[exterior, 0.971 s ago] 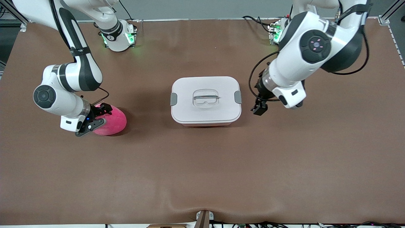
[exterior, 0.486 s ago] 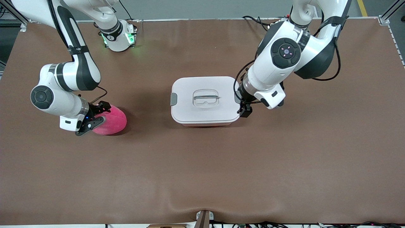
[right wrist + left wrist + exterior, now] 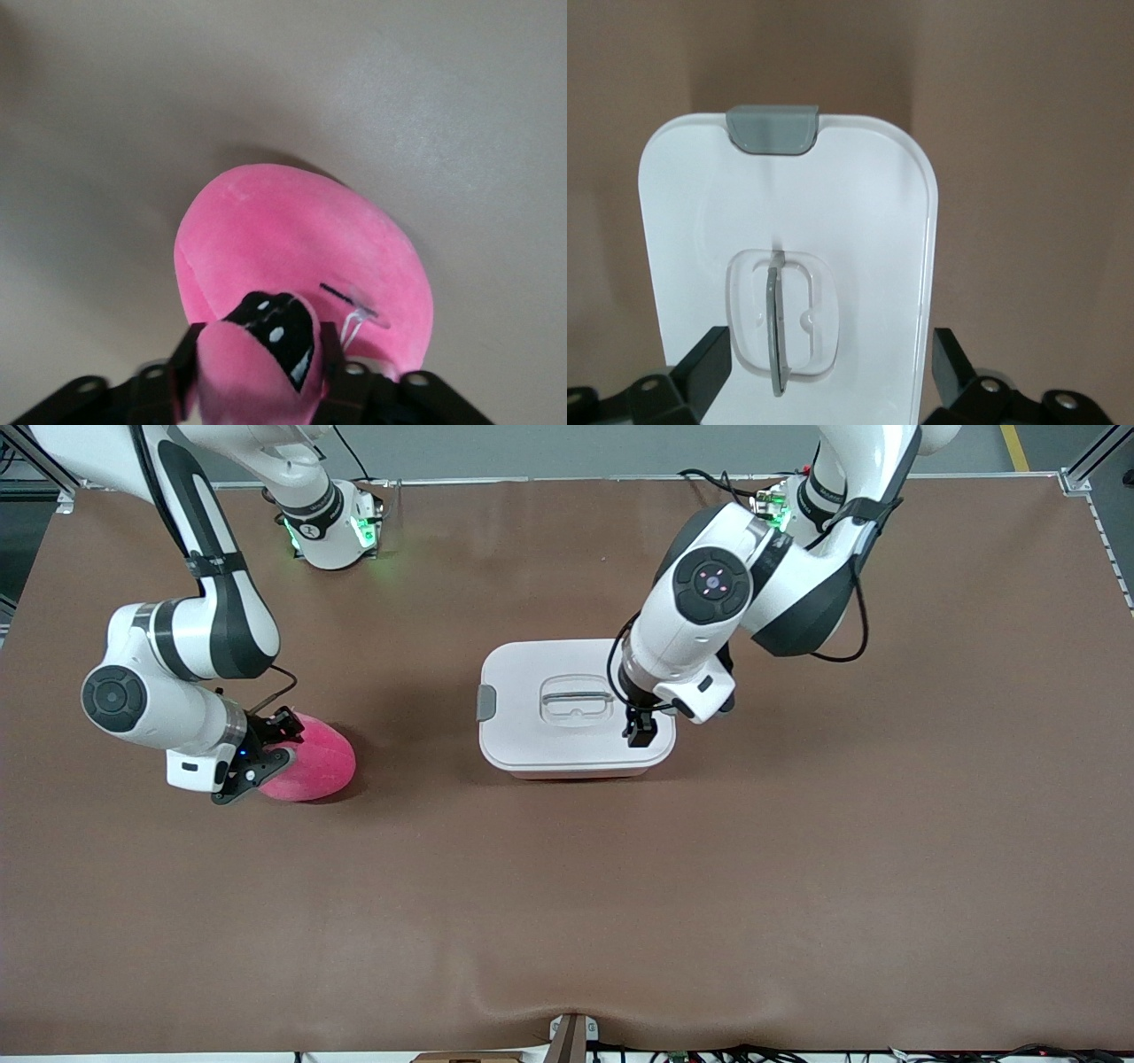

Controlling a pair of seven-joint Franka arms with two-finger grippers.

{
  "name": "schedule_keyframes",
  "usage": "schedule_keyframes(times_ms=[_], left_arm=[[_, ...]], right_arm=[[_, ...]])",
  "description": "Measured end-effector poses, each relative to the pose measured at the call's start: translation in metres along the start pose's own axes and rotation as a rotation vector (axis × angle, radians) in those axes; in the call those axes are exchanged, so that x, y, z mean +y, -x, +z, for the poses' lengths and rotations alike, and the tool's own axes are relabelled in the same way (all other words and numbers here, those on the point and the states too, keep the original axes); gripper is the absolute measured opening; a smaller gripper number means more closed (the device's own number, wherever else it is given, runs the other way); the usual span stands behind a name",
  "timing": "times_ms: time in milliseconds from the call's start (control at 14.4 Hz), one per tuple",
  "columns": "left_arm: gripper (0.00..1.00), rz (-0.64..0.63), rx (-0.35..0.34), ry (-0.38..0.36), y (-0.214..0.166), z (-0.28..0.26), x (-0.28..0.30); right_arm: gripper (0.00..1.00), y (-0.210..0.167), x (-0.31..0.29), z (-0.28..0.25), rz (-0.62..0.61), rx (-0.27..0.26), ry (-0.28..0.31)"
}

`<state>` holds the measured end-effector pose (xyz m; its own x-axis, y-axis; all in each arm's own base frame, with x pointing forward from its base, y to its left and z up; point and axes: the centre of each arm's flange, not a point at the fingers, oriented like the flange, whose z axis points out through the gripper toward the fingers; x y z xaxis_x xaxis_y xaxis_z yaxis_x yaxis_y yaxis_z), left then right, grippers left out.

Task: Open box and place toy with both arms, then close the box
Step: 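Lower the left gripper onto the white lid handle and grasp it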

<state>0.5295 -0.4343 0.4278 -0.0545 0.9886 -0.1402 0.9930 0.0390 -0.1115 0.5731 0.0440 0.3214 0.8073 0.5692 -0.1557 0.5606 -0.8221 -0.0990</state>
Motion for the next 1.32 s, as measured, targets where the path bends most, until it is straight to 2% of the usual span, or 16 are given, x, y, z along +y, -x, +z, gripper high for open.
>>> schedule_keyframes(times_ms=[139,278,486,624,1041,1179,1318], left_arm=[[1.00,-0.007,0.019,0.006,0.010,0.016,-0.004],[1.00,-0.010,0.063,0.021,0.023,0.032,-0.015],[1.00,-0.019,0.084,0.022,0.044,0.049,-0.034],[1.00,-0.011,0.088,0.018,0.053,0.056,-0.041],[1.00,0.029,0.113,-0.007,0.071,0.088,-0.060],[1.00,0.031,0.118,-0.010,0.072,0.094,-0.060],[0.98,0.031,0.121,-0.008,0.071,0.094,-0.059]], right_arm=[[0.30,0.000,0.000,0.000,0.000,-0.002,-0.001],[0.15,0.000,0.000,0.000,-0.001,-0.002,-0.002],[0.15,-0.001,0.000,-0.001,-0.006,0.002,0.001],[0.15,-0.003,0.001,-0.007,-0.053,0.015,0.009],[0.13,-0.013,0.006,-0.055,-0.303,0.080,0.065],[0.13,-0.014,0.003,-0.080,-0.418,0.083,0.087],[0.13,-0.018,-0.002,-0.102,-0.546,0.062,0.133]])
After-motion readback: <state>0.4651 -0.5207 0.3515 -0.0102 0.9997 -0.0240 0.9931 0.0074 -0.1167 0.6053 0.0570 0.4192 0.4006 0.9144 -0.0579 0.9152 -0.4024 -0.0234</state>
